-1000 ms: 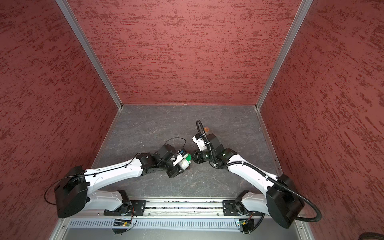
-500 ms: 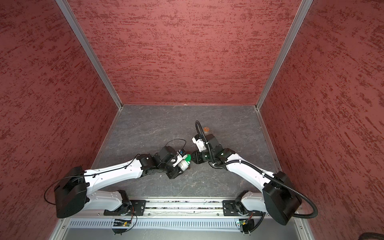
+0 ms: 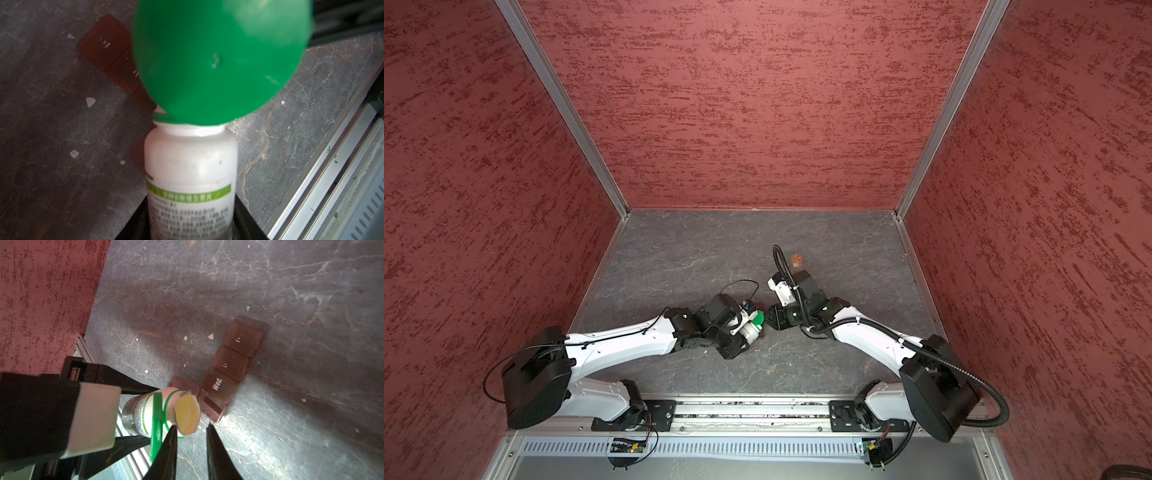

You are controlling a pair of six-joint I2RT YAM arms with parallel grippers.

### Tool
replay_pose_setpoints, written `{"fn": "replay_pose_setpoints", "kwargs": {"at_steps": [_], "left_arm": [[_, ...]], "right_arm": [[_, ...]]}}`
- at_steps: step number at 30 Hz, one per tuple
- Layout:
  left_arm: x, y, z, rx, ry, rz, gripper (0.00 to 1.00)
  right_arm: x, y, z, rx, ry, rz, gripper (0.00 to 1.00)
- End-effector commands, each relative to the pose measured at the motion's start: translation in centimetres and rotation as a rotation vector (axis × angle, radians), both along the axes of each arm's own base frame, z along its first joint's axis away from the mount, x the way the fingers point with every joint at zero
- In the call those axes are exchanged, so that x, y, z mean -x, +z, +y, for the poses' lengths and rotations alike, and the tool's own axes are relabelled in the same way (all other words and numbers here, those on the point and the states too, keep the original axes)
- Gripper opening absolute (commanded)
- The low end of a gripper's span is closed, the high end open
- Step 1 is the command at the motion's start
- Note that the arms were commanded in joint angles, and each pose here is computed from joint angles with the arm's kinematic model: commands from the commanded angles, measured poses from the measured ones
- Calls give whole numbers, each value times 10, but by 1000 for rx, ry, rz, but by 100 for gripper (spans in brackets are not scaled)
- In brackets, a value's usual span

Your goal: Sort the pills into containers

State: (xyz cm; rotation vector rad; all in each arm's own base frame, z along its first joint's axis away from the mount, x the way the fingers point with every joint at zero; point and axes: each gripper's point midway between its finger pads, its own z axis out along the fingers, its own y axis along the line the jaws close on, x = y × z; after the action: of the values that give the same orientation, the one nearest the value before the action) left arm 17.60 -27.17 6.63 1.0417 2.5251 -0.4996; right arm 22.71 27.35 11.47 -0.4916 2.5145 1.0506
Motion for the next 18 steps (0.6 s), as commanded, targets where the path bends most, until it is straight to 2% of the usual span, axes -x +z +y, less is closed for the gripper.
{"fn": "replay_pose_setpoints", "kwargs": {"at_steps": [1, 9, 18], "left_arm": [[-2, -1, -1, -4, 17, -1, 0], [-3, -5, -1, -29, 22, 23, 0], [0, 0, -2, -50, 5, 18, 0]], "right_arm": [[-5, 2, 2, -13, 10, -40, 26], [-9, -8, -9, 33, -22, -32, 27], [-13, -12, -31, 87, -83, -41, 34]]}}
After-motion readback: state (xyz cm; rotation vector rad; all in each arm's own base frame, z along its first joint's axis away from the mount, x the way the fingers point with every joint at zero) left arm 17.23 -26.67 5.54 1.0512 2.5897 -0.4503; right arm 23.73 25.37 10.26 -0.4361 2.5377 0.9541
